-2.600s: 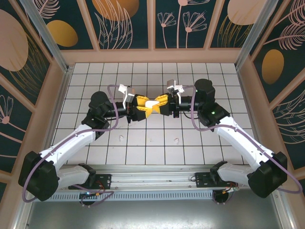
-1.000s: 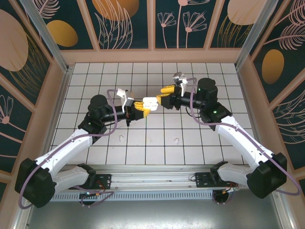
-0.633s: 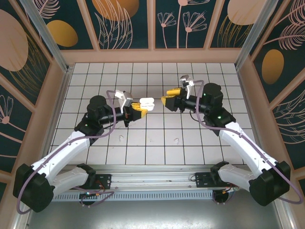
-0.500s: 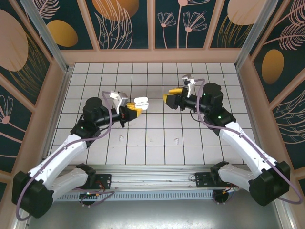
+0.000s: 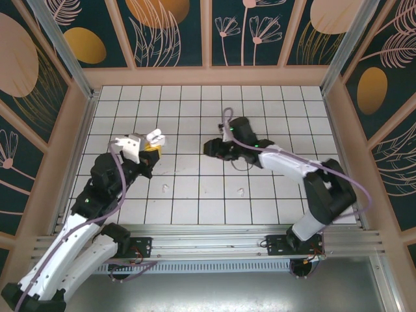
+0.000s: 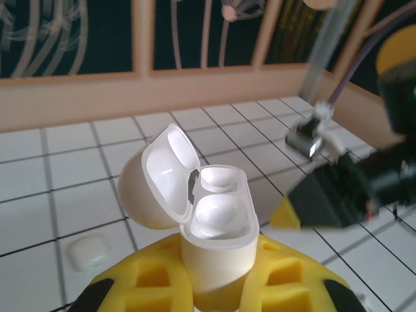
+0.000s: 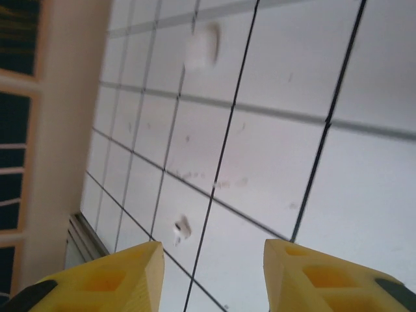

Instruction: Insert the wireless bluetooth earbuds into the charging case

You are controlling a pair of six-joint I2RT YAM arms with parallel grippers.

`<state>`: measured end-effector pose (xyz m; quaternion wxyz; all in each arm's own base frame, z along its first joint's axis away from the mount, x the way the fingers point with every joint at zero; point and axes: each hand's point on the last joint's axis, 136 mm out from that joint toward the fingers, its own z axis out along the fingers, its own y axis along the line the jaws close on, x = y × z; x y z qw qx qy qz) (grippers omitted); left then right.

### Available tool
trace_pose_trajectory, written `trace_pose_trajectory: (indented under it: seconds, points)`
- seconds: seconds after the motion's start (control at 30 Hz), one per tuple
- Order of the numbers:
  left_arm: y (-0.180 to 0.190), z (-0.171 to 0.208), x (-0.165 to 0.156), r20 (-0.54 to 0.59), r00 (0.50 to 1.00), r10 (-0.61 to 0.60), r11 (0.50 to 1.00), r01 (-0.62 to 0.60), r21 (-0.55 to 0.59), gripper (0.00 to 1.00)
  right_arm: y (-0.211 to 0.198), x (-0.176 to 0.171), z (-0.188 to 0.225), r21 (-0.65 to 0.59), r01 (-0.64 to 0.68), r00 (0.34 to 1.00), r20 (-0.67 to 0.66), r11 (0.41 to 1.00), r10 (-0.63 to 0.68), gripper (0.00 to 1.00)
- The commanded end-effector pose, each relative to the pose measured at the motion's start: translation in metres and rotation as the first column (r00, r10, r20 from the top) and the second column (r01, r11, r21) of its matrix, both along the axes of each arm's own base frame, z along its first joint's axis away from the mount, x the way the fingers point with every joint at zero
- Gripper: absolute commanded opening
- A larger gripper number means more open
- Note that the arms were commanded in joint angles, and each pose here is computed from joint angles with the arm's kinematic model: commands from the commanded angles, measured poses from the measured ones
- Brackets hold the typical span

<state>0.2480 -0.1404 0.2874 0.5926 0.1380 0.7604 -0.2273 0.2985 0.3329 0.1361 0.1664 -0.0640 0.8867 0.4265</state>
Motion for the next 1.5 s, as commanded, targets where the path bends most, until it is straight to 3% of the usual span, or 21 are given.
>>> trace_pose_trajectory:
  seconds: [0.0, 0.43, 0.53, 1.13, 1.47]
  points:
    - [0.032, 0.005, 0.001, 0.037, 0.987, 0.153, 0.987, -0.155, 0.049, 0.0, 0.04, -0.021, -0.016, -0.024, -0.004, 0.989, -0.148, 1.0, 0.0, 0.43]
    - [0.058, 0.026, -0.018, 0.131, 0.968, 0.215, 0.968, -0.229, 0.102, 0.0, 0.123, -0.078, -0.071, -0.264, -0.005, 0.969, -0.241, 0.964, -0.061, 0.45]
    - [0.059, 0.025, -0.022, 0.141, 0.967, 0.212, 0.97, -0.226, 0.092, 0.0, 0.133, -0.085, -0.08, -0.285, 0.001, 0.964, -0.253, 0.959, -0.076, 0.4]
    - [0.066, 0.018, -0.028, 0.146, 0.963, 0.227, 0.964, -0.243, 0.108, 0.0, 0.155, -0.089, -0.116, -0.374, -0.009, 0.952, -0.287, 0.927, -0.106, 0.41]
    - [0.066, 0.013, -0.026, 0.144, 0.963, 0.229, 0.961, -0.247, 0.125, 0.0, 0.145, -0.084, -0.134, -0.489, -0.037, 0.965, -0.246, 0.872, -0.097, 0.36]
